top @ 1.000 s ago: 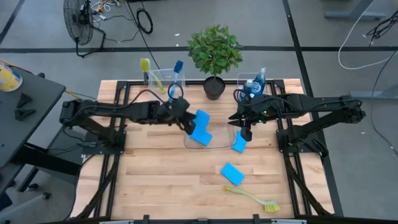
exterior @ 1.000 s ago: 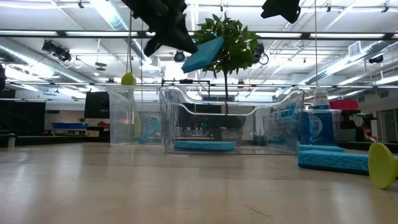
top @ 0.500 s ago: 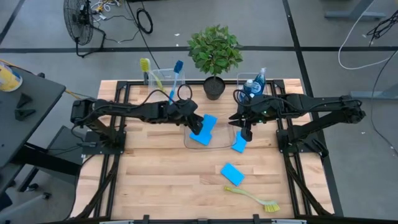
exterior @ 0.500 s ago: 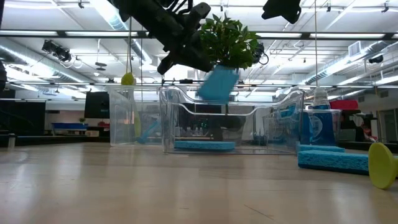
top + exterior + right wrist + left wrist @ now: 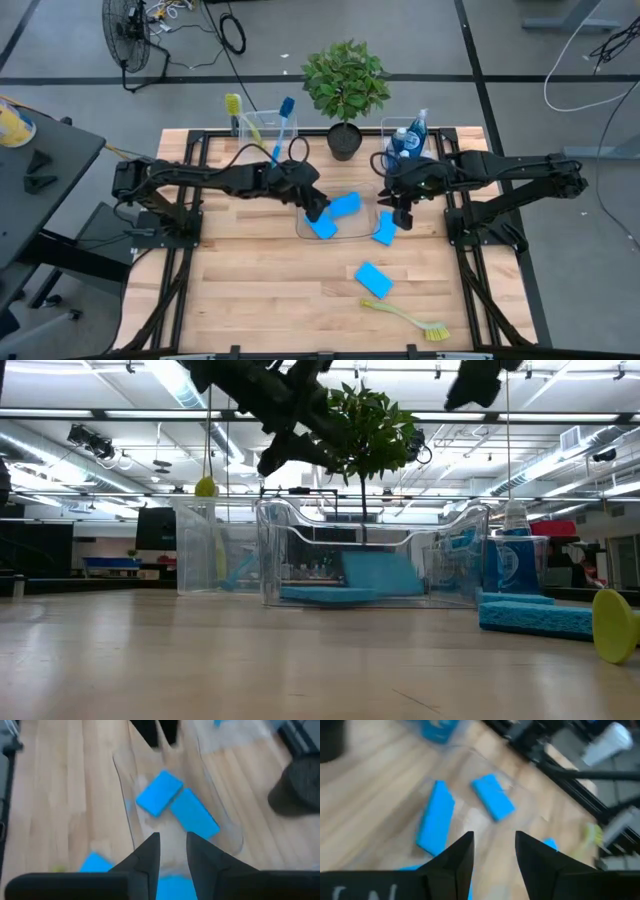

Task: Pick & Place Kitchen Sink Supplies
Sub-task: Put the green dishwashing brush into the white bin

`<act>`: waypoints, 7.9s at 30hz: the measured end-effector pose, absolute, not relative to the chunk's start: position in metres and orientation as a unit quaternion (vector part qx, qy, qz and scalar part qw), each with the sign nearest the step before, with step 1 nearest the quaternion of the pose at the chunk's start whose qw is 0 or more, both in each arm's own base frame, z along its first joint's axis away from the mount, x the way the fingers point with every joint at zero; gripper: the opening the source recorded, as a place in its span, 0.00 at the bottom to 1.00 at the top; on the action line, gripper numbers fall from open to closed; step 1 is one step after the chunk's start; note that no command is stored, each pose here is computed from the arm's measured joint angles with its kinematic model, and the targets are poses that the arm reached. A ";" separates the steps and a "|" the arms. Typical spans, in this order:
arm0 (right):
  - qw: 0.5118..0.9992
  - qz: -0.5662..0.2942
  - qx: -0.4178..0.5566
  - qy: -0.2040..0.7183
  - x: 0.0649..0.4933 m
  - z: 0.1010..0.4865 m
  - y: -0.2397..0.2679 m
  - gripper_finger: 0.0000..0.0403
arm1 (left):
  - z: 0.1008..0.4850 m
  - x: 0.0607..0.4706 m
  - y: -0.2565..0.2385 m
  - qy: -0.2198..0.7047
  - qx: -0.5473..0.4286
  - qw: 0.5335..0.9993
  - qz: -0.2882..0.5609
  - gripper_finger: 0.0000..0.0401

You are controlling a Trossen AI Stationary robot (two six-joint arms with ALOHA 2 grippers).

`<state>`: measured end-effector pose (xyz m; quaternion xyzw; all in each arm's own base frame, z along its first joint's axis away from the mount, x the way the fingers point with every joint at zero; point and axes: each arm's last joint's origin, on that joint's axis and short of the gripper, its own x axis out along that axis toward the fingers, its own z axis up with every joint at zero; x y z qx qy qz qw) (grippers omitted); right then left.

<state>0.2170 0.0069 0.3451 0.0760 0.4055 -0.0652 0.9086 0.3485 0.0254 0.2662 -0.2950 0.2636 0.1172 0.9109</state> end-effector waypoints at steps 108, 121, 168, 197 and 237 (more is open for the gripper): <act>0.750 0.073 0.333 0.566 0.182 0.215 0.259 0.12 | 0.313 0.333 -0.128 0.302 -0.222 0.920 -0.111 0.27; 0.753 0.016 0.264 0.602 0.183 0.206 0.239 0.11 | 0.313 0.333 -0.128 0.302 -0.222 0.920 -0.111 0.27; 0.801 0.068 0.130 0.581 0.212 0.168 0.234 0.51 | 0.311 0.334 -0.122 0.284 -0.201 0.937 -0.029 0.27; 0.782 0.045 0.120 0.610 0.216 0.141 0.237 0.51 | 0.307 0.331 -0.121 0.307 -0.192 0.932 -0.020 0.27; 0.841 -0.018 0.221 0.494 0.229 0.215 0.190 0.06 | 0.348 0.323 -0.099 0.203 -0.225 0.953 -0.028 0.27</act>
